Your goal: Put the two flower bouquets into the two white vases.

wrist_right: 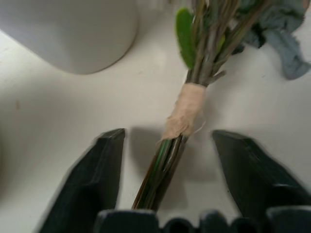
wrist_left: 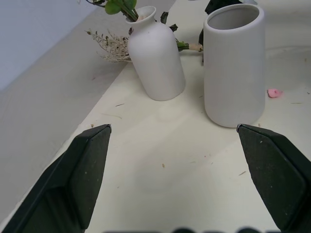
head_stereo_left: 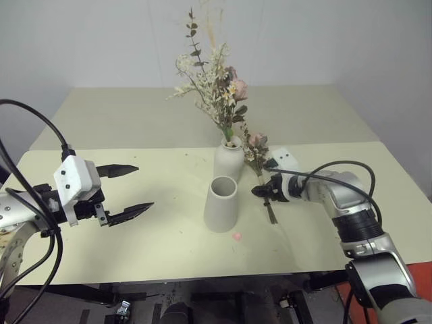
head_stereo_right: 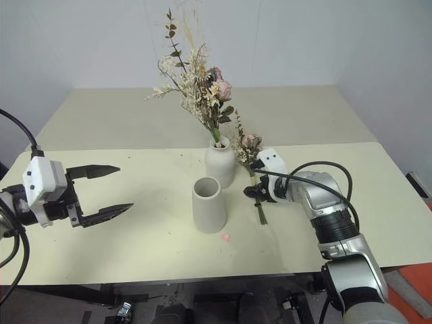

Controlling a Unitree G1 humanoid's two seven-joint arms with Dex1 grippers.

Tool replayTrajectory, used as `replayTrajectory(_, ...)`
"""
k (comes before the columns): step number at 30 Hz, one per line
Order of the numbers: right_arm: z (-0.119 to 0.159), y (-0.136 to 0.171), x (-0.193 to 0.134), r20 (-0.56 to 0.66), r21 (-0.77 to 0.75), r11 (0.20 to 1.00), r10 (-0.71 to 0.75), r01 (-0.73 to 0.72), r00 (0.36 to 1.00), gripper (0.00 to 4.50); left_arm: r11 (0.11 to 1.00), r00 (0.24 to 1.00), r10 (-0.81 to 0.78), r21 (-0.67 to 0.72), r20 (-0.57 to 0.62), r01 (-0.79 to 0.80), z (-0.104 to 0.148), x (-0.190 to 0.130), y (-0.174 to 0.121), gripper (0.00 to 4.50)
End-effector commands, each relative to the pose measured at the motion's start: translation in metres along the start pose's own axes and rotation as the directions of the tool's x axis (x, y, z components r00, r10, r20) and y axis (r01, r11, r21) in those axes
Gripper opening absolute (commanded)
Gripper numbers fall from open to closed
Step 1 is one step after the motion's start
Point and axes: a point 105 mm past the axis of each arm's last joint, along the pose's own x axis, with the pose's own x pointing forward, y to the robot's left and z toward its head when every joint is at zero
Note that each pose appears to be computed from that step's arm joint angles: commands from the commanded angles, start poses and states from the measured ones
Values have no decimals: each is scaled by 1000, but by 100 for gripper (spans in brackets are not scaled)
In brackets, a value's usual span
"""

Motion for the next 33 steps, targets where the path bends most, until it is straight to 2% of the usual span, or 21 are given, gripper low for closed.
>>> replayTrajectory(1, 13, -1, 1, 30, -16, 1000, -13, 14, 999, 180, 999, 1000, 19, 29, 20, -20, 11, -4, -1, 450)
replayTrajectory(6, 12, -12, 1, 15, 22, 998, -66, 66, 998, 19, 999, 1000, 23, 25, 13, -24, 10, -4, -1, 450)
replayTrajectory(11, 12, -27, -1, 35, 64, 984, -172, 169, 985, 13, 1000, 999, 25, 16, 21, -25, 9, -2, 2, 450)
replayTrajectory(13, 25, -42, -5, 132, 93, 950, -309, 298, 942, 13, 1000, 1000, 17, 20, 23, -18, 10, 0, 2, 450)
replayTrajectory(16, 59, -65, -29, 426, 181, 864, -500, 470, 754, 13, 1000, 999, 6, 23, 38, -7, 13, 1, 2, 450)
replayTrajectory(18, 77, -73, -54, 596, 288, 804, -576, 520, 559, 13, 1000, 998, 5, 10, 65, -6, 15, 0, 4, 450)
replayTrajectory(20, 86, -76, -81, 687, 425, 769, -617, 477, 383, 13, 1000, 997, 5, 4, 73, -5, 15, 0, 6, 450)
replayTrajectory(21, 89, -71, -93, 739, 457, 782, -599, 423, 308, 13, 1000, 997, 0, 4, 73, 0, 15, 0, 6, 450)
replayTrajectory(23, 93, -52, -111, 860, 389, 889, -445, 241, 250, 13, 1000, 997, -18, 7, 77, 17, 15, 0, 5, 450)
replayTrajectory(24, 95, -45, -122, 897, 376, 917, -397, 135, 193, 13, 999, 996, -30, 11, 80, 30, 15, 0, 4, 450)
replayTrajectory(26, 101, -29, -140, 944, 311, 950, -311, 19, 113, 13, 998, 995, -59, 12, 84, 58, 14, 0, 1, 450)
replayTrajectory(29, 111, -1, -160, 987, 160, 979, -158, -125, 28, 13, 997, 993, -76, 8, 85, 76, 11, -1, -1, 450)
replayTrajectory(33, 125, 46, -179, 996, -76, 948, 60, -308, -62, 13, 997, 995, -74, 4, 64, 74, 7, -5, -4, 450)
